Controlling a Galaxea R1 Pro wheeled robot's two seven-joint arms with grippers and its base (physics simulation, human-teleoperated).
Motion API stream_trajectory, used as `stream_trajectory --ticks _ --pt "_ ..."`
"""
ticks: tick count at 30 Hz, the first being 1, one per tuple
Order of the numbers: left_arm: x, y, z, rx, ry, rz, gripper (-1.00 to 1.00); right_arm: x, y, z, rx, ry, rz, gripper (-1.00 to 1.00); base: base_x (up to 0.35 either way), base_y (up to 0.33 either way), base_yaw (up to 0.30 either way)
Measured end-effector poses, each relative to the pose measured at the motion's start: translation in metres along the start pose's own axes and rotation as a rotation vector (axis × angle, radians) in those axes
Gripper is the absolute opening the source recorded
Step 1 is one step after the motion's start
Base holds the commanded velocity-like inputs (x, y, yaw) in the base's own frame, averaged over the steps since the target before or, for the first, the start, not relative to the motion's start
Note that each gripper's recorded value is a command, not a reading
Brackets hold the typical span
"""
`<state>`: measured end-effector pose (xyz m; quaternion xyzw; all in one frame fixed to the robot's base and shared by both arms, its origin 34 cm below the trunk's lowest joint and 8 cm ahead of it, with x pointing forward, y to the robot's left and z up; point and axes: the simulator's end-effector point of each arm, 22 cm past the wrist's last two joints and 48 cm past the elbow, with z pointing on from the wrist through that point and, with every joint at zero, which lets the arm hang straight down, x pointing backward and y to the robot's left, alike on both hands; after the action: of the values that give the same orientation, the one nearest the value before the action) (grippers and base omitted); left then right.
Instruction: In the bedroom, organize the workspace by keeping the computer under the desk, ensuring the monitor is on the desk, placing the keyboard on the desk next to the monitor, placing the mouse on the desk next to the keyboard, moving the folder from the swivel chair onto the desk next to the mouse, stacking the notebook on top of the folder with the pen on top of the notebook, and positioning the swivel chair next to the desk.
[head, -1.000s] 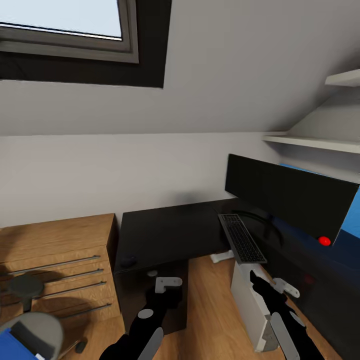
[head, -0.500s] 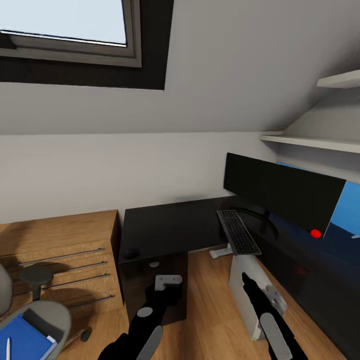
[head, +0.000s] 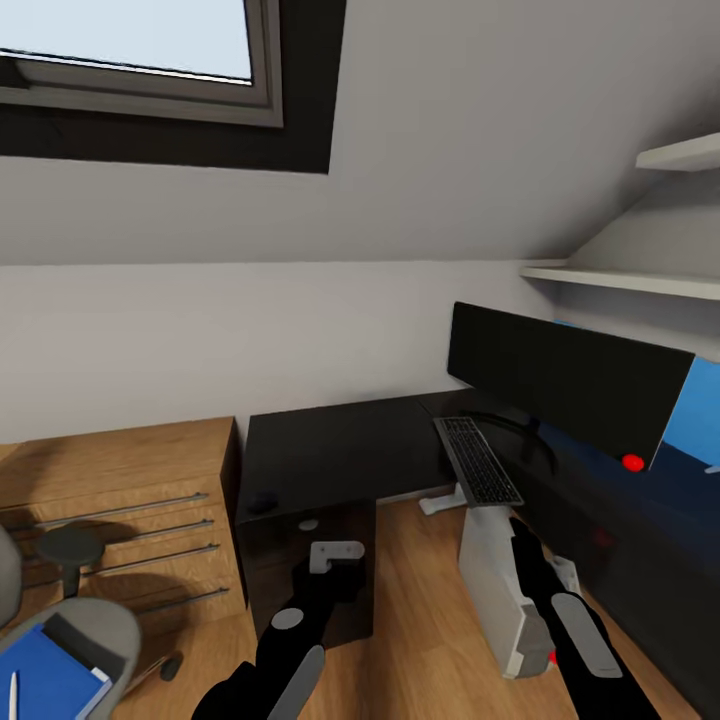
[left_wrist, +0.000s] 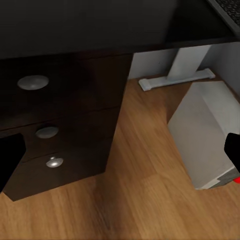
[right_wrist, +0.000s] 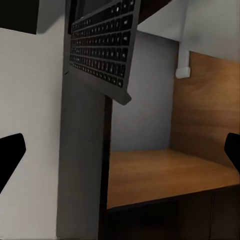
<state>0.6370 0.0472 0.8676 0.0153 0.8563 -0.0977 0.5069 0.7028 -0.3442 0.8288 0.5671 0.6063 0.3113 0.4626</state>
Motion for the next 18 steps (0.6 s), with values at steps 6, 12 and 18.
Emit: stream_trajectory --ticks 6,12,18 --pt "0.003 0.011 0.003 -0.046 -0.012 -0.004 1.0 0.003 -0.008 0.004 -0.001 0.001 -0.015 1.0 0.0 0.0 0.0" --pt "0.005 0.017 -0.006 -0.077 -0.035 -0.027 1.0 0.004 -0.007 0.006 -0.032 -0.003 -0.021 1.0 0.0 0.0 0.0" --pt "0.015 0.018 -0.006 -0.076 -0.037 -0.033 1.0 0.007 0.01 0.007 -0.144 0.0 -0.021 1.0 0.0 0.0 0.0"
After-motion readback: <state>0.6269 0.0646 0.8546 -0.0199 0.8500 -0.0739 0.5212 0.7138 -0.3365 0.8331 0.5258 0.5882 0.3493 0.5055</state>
